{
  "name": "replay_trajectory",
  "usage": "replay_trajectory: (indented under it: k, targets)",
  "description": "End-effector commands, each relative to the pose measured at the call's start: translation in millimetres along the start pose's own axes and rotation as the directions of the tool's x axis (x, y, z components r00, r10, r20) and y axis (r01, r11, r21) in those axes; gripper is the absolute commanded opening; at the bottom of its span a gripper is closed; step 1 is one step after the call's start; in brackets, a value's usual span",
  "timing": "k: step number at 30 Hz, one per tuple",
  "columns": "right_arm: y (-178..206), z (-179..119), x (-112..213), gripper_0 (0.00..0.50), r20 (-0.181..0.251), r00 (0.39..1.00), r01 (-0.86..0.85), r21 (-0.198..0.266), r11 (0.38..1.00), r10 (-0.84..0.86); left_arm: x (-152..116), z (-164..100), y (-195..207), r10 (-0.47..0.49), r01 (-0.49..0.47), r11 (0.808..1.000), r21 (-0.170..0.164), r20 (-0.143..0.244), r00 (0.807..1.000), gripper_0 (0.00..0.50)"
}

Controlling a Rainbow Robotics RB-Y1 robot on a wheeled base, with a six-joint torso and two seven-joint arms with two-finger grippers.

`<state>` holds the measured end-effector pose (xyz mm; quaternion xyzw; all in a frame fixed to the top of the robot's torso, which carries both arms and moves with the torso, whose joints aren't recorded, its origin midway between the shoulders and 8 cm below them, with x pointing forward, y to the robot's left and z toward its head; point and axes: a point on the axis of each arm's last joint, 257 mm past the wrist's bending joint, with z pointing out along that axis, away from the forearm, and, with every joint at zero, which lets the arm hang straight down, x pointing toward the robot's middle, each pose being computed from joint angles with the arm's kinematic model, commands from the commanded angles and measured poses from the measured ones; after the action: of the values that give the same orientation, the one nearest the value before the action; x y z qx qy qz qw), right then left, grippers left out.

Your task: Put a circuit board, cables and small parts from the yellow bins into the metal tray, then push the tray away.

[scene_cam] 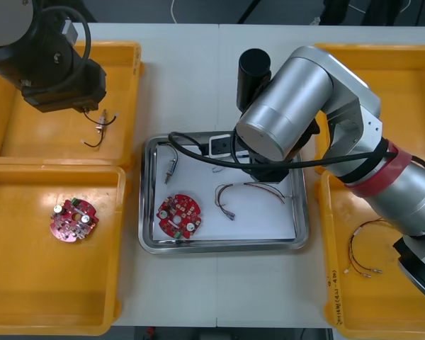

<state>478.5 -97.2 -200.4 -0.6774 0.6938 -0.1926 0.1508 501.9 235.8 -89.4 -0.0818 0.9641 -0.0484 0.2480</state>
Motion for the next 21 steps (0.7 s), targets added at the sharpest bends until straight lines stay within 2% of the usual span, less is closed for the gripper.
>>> replay_trajectory:
  k: [1,5,10,13,15,21]
  targets:
    - [-24,-50,-2,0.5,0.072,0.992,-0.11,0.065,0.992,0.105,-6,-16,6,0.039,-0.039,0.999,-0.002,0.033,0.999,0.0]
    - [-33,-67,7,0.5,0.14,0.974,-0.191,0.094,0.977,0.177,-1,-14,2,0.061,-0.061,0.998,-0.009,0.03,0.998,0.0]
    - [-52,-89,35,0.5,0.208,0.935,-0.319,0.135,0.938,0.288,7,-12,-13,0.088,-0.088,0.996,0.007,0.028,0.996,0.0]
    - [-50,-92,55,0.5,0.243,0.881,-0.441,0.112,0.891,0.406,13,-8,-24,0.102,-0.102,0.995,0.016,0.025,0.995,0.0]
    - [-44,-90,72,0.5,0.25,0.841,-0.515,0.095,0.852,0.48,16,-5,-32,0.113,-0.113,0.993,0.022,0.025,0.993,0.0]
    - [-27,-87,128,0.5,0.238,0.705,-0.701,0.093,0.707,0.668,27,12,-62,0.15,-0.152,0.988,0.03,0.04,0.988,0.0]
